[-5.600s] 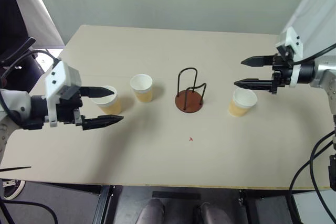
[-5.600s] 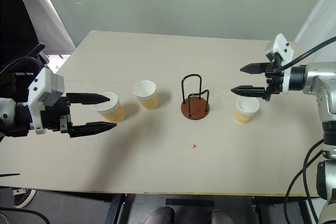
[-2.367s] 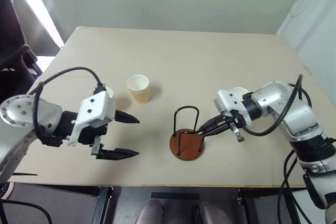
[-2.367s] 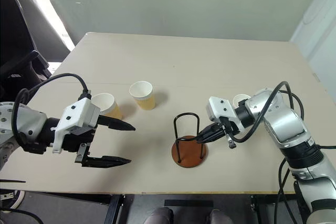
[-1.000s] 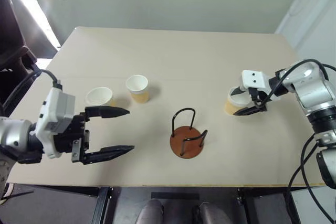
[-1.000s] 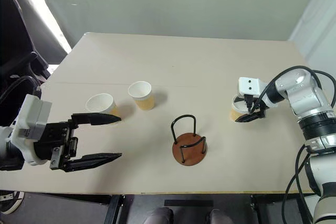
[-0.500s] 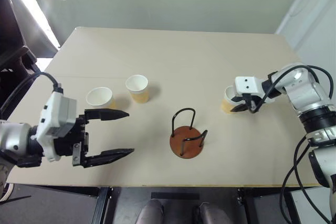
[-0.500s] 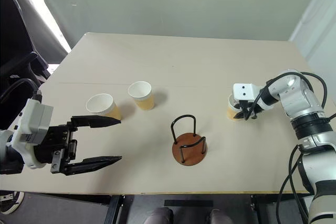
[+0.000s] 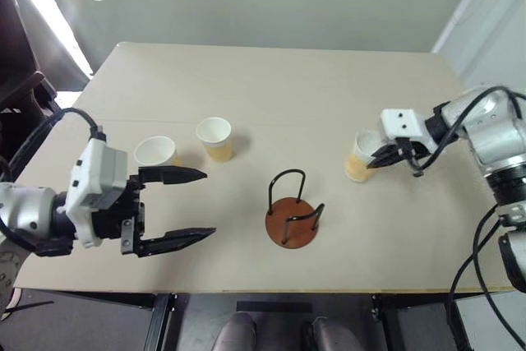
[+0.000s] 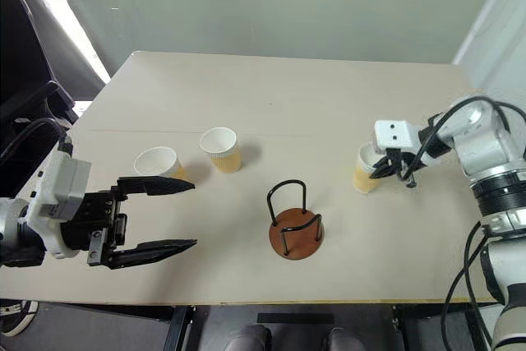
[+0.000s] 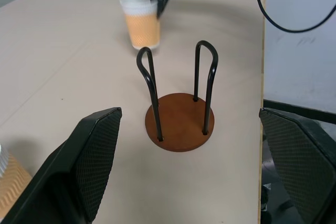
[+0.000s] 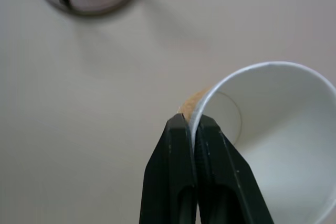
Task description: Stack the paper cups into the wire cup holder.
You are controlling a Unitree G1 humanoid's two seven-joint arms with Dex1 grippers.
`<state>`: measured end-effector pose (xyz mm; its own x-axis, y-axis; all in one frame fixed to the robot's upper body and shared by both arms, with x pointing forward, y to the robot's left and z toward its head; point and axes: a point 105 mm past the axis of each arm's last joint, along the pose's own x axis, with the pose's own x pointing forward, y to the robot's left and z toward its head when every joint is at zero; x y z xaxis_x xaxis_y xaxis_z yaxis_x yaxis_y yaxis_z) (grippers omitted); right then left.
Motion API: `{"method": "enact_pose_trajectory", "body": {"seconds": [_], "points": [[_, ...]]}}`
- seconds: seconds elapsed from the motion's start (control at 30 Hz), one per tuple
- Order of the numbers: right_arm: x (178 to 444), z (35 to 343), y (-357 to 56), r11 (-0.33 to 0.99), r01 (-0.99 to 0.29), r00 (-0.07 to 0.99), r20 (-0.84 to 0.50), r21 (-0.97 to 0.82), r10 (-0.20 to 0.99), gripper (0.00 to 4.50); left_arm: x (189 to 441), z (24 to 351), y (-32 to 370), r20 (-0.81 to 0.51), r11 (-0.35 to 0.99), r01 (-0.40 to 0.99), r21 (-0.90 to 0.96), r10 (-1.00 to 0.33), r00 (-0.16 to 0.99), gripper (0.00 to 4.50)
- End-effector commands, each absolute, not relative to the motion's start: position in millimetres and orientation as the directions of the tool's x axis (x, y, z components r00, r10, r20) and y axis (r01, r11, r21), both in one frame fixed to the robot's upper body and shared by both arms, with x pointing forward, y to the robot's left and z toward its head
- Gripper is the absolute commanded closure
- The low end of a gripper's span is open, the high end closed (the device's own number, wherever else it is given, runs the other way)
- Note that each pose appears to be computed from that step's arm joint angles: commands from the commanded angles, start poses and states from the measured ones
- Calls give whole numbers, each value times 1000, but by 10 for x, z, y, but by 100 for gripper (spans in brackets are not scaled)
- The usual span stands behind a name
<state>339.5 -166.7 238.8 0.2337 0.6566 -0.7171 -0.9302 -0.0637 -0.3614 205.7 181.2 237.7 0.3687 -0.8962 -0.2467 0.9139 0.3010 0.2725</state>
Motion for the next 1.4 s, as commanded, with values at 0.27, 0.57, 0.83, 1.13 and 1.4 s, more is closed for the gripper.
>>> {"method": "enact_pose_trajectory", "body": {"seconds": [0.27,0.57,0.83,1.13,1.4], "points": [[2470,2918,-892,-346,-889,-154,-518,-298,842,446,2069,2404,1769,-239,274,915,295,-906,349,0],[2580,2556,-779,-336,-894,-118,-568,-297,815,446,2067,2405,1793,-245,287,911,297,-899,363,0],[2642,2498,-772,-355,-881,-109,-596,-312,796,446,2053,2400,1803,-249,300,905,302,-891,378,0],[2660,2486,-755,-351,-882,-98,-607,-313,788,207,2172,2440,1987,-280,358,864,354,-841,463,0],[2881,2956,-1103,-119,-934,38,-426,-336,904,2,2494,2511,2450,-407,415,732,540,-633,659,0]]}}
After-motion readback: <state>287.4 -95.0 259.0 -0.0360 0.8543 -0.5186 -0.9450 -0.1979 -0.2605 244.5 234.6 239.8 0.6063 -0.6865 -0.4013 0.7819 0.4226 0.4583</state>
